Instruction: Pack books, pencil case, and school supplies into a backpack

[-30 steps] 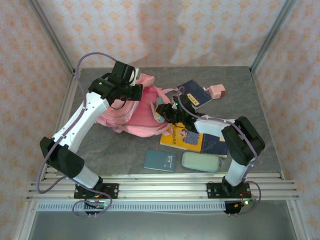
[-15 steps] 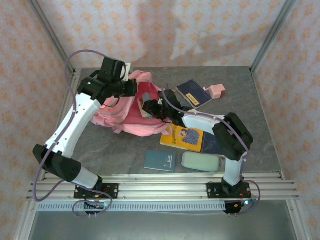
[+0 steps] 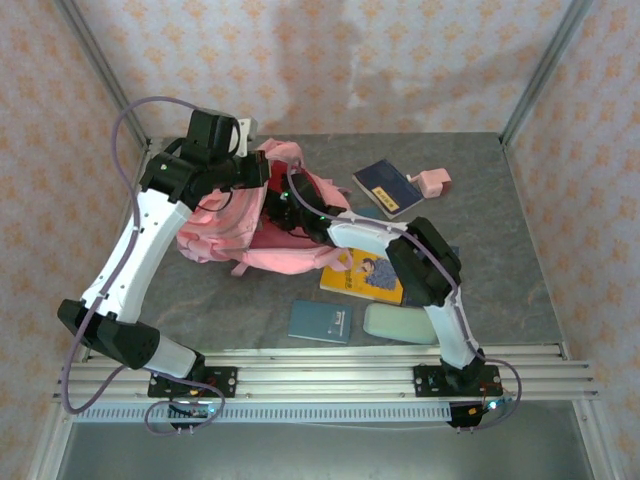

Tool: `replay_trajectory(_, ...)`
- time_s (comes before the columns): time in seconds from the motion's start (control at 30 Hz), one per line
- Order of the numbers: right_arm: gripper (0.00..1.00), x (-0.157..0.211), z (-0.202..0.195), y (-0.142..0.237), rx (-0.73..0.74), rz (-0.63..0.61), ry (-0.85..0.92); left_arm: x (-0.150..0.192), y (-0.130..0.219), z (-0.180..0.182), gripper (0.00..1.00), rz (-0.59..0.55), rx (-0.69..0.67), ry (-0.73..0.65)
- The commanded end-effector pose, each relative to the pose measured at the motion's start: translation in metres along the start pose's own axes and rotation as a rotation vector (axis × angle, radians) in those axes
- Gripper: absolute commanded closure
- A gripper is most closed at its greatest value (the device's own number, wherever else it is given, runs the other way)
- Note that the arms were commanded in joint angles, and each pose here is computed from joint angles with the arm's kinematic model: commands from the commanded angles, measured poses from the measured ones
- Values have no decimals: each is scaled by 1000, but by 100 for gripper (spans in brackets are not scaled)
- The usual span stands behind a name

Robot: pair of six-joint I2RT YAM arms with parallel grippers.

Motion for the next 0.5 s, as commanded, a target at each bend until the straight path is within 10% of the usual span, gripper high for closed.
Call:
replay_trajectory(0.0, 24, -13, 13, 10, 2, -55, 65, -38, 21, -15, 100, -155, 71, -5)
replay_trajectory(0.2, 20, -22, -3, 67, 268, -140, 367, -30, 10, 9, 100, -152, -39, 41)
replay_trajectory(0.47, 1, -24, 3, 162, 254, -298, 569, -4, -26, 22, 100, -84, -16, 107)
Point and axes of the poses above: each hand's point on the last joint's axis, 136 mm out from that joint toward the fingers, its own y axis back along the fingers, its own z axis along the line the jaws close on, x = y × z, the point moved 2 cm from there along y, back along the fingers
